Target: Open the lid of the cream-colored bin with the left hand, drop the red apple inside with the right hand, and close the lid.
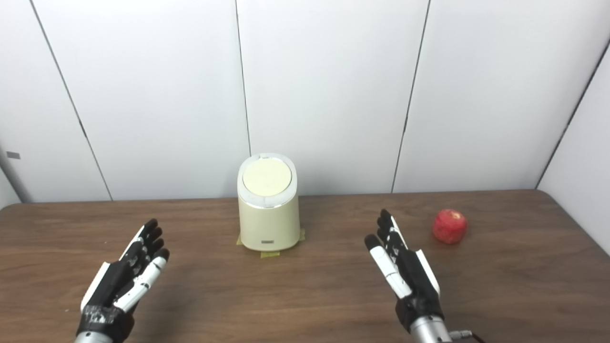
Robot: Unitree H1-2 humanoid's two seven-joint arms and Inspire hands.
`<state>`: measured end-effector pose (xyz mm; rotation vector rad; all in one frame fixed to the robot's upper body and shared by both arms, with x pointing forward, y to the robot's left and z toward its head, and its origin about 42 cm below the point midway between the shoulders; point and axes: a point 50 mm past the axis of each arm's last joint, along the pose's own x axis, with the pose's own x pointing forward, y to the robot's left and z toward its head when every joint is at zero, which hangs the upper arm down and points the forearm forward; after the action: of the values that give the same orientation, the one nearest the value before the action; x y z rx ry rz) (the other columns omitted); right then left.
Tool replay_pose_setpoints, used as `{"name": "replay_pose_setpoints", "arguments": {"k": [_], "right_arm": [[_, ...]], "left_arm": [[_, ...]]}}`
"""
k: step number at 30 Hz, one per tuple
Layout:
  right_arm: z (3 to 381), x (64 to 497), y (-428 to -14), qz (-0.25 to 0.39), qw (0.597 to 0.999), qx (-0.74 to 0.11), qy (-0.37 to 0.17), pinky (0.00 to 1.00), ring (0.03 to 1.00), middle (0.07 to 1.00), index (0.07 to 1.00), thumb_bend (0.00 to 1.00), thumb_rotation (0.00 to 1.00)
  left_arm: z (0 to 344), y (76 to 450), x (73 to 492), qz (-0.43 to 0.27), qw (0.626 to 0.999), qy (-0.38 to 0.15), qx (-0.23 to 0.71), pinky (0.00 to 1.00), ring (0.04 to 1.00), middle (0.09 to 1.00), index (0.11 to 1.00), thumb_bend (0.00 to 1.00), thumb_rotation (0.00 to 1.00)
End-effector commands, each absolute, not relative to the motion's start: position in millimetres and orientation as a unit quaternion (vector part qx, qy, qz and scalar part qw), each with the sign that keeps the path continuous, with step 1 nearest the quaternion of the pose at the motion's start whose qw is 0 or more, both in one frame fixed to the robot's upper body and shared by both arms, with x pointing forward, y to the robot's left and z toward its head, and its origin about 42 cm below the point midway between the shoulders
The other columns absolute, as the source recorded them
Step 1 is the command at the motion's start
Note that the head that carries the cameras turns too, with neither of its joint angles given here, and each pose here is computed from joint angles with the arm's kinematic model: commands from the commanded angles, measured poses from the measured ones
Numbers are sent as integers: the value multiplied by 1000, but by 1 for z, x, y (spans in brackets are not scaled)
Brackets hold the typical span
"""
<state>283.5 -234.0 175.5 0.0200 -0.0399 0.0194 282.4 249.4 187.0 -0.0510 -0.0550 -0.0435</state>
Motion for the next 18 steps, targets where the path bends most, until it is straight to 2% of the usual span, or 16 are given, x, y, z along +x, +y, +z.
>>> {"name": "replay_pose_setpoints", "arguments": {"k": [1,8,18], "right_arm": [[190,289,-233,18,998,36,-44,970,1000,1000,1000,632,798],[192,288,-234,18,998,42,-38,968,1000,1000,1000,619,823],[193,288,-235,20,998,38,-39,1000,1000,1000,1000,607,834]], "left_arm": [[205,247,290,-31,996,-67,-44,1000,1000,1000,1000,284,539],[204,248,290,-28,996,-68,-53,1000,1000,1000,1000,266,591],[205,248,290,-26,996,-68,-47,1000,1000,1000,1000,264,607]]}}
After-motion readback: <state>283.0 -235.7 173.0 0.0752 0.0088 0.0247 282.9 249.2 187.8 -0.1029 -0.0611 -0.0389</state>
